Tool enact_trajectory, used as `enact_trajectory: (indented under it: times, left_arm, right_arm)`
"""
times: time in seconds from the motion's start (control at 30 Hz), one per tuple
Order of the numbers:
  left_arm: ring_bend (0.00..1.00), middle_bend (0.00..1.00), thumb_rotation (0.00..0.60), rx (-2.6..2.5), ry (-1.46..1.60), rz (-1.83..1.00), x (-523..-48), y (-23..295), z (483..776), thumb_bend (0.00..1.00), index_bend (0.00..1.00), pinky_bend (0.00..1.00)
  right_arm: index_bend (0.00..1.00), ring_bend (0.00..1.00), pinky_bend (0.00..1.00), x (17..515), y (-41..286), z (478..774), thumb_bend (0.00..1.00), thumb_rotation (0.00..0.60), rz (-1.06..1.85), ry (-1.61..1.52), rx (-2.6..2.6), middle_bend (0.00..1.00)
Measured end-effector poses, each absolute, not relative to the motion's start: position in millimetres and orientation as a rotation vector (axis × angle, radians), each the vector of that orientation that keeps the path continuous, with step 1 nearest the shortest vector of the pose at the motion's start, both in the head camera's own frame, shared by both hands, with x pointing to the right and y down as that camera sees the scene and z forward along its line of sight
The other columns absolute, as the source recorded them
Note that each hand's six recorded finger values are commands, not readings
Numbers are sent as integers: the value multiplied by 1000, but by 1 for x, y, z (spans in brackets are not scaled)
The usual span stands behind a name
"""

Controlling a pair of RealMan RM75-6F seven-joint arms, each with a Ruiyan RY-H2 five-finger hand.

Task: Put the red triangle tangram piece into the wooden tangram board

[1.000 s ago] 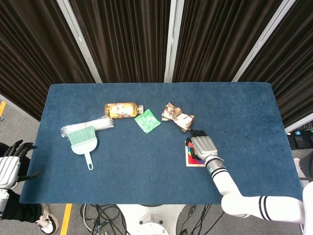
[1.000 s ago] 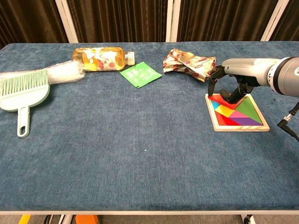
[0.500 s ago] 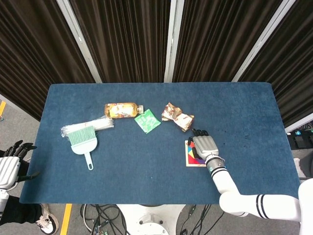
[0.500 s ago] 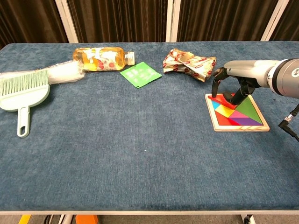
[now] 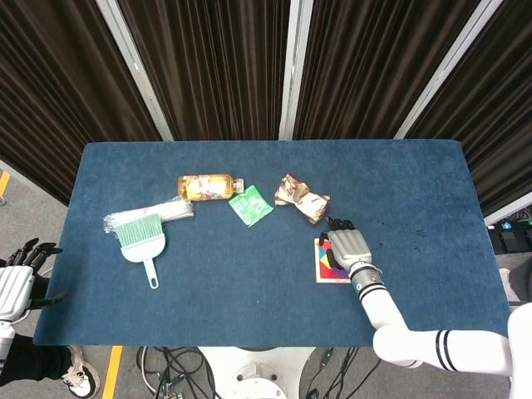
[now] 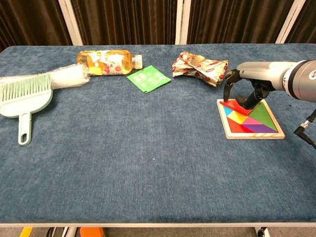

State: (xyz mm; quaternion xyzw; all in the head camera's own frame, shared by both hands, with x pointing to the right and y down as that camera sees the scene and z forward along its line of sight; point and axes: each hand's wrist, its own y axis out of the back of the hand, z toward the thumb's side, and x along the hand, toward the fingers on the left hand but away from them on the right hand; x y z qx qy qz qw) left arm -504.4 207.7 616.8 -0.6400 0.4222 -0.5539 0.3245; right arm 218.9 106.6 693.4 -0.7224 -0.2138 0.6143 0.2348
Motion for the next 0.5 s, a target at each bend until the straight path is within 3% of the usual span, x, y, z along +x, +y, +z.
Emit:
enact_trajectory:
  times: [0.5]
  left_arm:
    - [68,170,600,-1676,1113,-1458,-507,209,616,30,249,171]
  right_arm:
    - [372,0,0,216,110,700,557,600,1699,-556,-1978,0]
